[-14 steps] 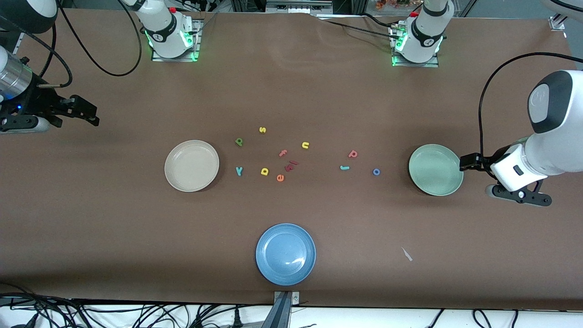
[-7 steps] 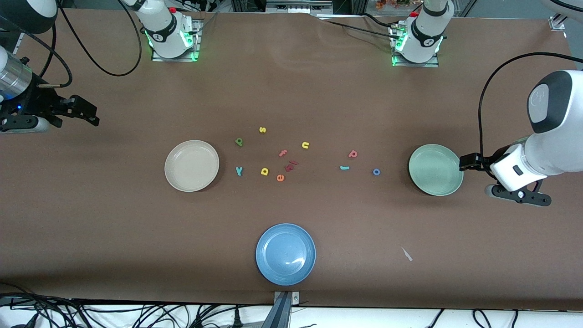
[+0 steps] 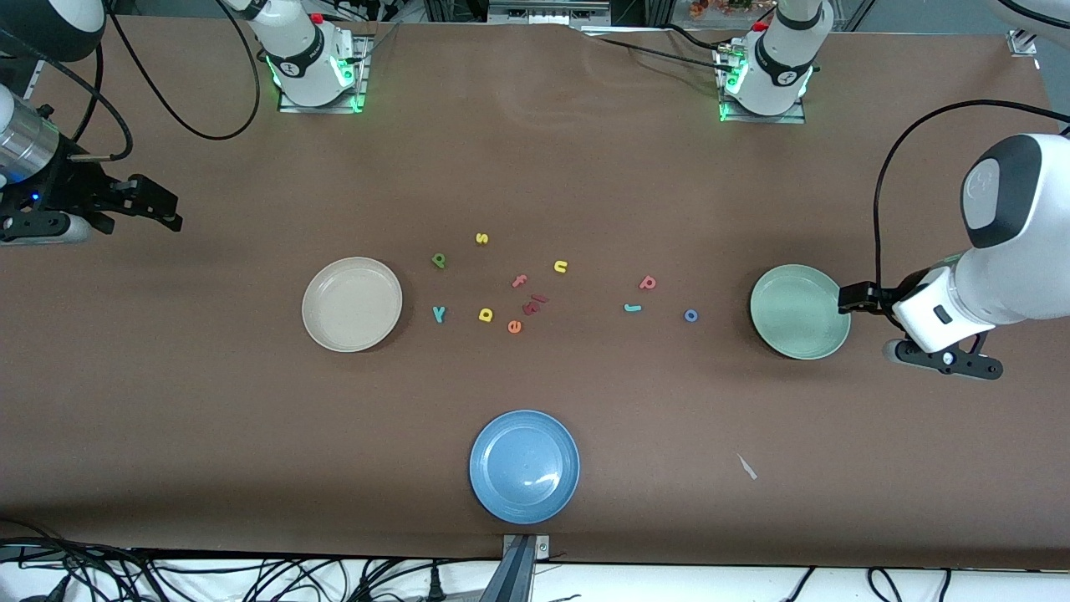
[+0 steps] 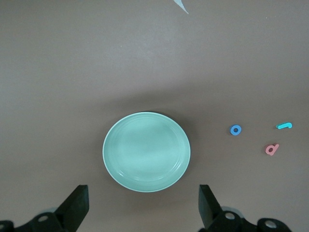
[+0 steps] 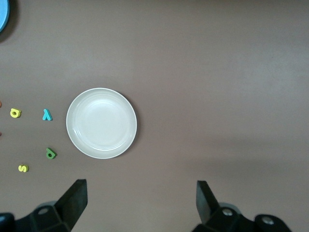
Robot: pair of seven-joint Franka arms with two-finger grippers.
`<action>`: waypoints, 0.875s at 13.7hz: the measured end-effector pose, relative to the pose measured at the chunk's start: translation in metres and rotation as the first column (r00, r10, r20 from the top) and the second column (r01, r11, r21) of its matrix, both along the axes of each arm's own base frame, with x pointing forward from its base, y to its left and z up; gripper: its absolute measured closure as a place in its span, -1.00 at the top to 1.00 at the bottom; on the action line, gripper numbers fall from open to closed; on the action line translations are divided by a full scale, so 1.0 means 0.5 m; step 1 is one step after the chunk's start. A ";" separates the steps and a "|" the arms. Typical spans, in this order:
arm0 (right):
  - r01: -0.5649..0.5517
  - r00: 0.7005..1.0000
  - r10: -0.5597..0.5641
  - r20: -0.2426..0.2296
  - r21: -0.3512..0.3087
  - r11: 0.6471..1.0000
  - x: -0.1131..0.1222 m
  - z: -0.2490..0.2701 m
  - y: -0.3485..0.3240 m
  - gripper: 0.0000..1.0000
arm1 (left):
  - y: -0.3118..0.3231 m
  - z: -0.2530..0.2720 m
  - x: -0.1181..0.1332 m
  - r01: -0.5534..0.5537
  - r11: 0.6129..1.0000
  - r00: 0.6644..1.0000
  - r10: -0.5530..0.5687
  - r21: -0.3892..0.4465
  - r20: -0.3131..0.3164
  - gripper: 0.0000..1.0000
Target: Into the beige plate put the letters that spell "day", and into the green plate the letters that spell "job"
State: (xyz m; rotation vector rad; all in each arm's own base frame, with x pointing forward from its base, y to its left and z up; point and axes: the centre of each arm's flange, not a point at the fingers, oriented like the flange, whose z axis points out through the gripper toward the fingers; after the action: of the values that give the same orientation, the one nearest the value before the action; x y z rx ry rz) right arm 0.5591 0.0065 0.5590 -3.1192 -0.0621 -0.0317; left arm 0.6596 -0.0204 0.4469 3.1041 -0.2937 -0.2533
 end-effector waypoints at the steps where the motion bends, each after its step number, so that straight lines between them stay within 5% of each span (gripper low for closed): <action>1: 0.000 1.000 0.000 0.000 0.000 1.000 0.000 0.000 0.000 1.00 | -0.006 -0.005 0.001 -0.007 1.000 1.000 0.007 0.001 -0.004 1.00; 12: 0.000 1.000 0.000 0.000 0.000 1.000 0.000 0.000 0.000 1.00 | -0.119 -0.077 -0.009 -0.219 0.975 0.972 0.214 -0.048 -0.095 0.99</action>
State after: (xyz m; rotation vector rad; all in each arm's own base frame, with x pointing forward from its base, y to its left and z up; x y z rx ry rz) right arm 0.5591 0.0064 0.5590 -3.1192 -0.0617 -0.0317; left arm 0.6550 -0.0797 0.4085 3.0214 0.0390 -0.3693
